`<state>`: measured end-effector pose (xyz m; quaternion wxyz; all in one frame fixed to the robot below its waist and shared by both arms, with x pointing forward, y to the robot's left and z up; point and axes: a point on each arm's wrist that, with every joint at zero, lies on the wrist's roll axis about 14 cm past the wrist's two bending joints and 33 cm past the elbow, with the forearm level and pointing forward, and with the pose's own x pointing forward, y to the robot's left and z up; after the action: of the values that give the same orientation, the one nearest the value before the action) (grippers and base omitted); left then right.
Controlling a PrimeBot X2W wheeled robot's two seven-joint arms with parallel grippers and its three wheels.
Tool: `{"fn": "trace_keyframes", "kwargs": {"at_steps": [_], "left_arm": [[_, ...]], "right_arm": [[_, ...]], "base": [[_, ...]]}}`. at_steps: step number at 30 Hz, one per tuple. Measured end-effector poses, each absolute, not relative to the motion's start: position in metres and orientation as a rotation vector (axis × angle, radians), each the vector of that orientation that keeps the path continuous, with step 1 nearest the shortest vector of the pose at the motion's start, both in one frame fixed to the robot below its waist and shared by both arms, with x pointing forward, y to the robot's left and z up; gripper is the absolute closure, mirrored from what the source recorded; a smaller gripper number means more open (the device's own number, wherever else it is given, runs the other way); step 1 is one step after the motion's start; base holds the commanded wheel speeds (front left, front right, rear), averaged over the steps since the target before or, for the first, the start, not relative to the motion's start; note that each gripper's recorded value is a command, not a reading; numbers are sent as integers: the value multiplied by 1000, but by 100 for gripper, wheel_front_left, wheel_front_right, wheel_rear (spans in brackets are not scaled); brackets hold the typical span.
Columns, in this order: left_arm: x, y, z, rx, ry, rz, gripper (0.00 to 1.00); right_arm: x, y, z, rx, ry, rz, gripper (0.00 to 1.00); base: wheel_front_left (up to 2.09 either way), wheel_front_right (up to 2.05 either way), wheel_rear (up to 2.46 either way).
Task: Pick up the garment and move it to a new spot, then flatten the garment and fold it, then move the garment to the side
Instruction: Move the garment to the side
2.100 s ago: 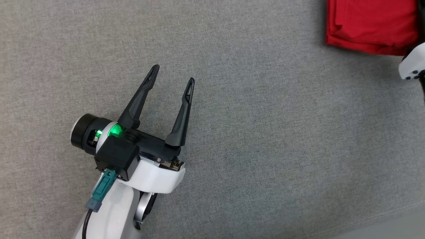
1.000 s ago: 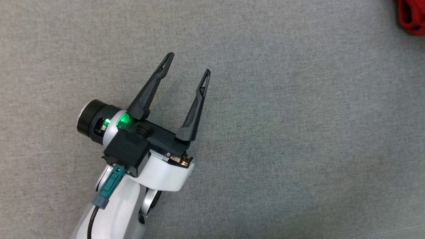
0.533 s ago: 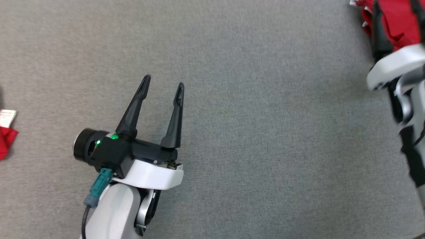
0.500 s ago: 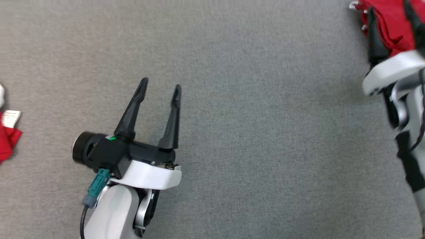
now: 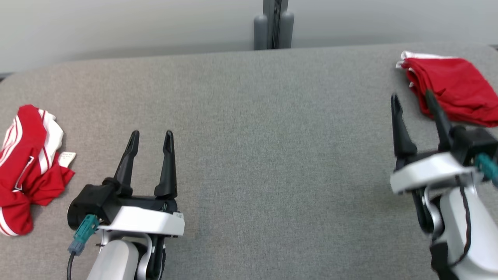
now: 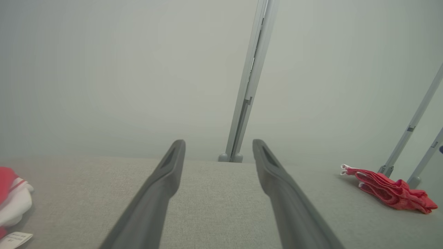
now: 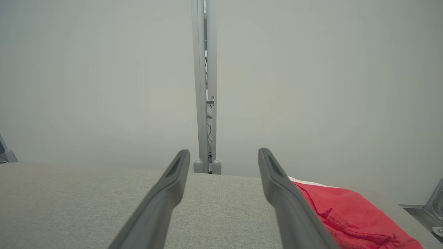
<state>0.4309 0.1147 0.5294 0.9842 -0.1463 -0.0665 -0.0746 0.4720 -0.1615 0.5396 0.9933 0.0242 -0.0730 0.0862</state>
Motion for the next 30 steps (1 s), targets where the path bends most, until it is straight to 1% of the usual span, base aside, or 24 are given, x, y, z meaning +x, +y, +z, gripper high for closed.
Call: {"fn": "trace_keyframes", "kwargs": {"at_steps": [3, 6, 10, 17, 22, 30], "left_arm": [[422, 123, 535, -276, -150, -134, 0], [411, 127, 542, -239, -174, -133, 0], [392, 131, 544, -237, -180, -128, 0], [371, 133, 541, -199, -177, -133, 0], [367, 131, 539, -193, -170, -141, 0], [362, 126, 526, -195, -130, -149, 0]], "right_arm": [[448, -162, 531, 69, -127, 163, 0], [427, -159, 533, 83, -138, 163, 0], [401, -164, 532, 79, -143, 147, 0], [369, -167, 538, 100, -175, 125, 0], [359, -165, 540, 110, -184, 125, 0], [355, -163, 542, 116, -191, 128, 0]], "base": [[0, 0, 0], [0, 0, 0], [0, 0, 0], [0, 0, 0], [0, 0, 0], [0, 0, 0]]}}
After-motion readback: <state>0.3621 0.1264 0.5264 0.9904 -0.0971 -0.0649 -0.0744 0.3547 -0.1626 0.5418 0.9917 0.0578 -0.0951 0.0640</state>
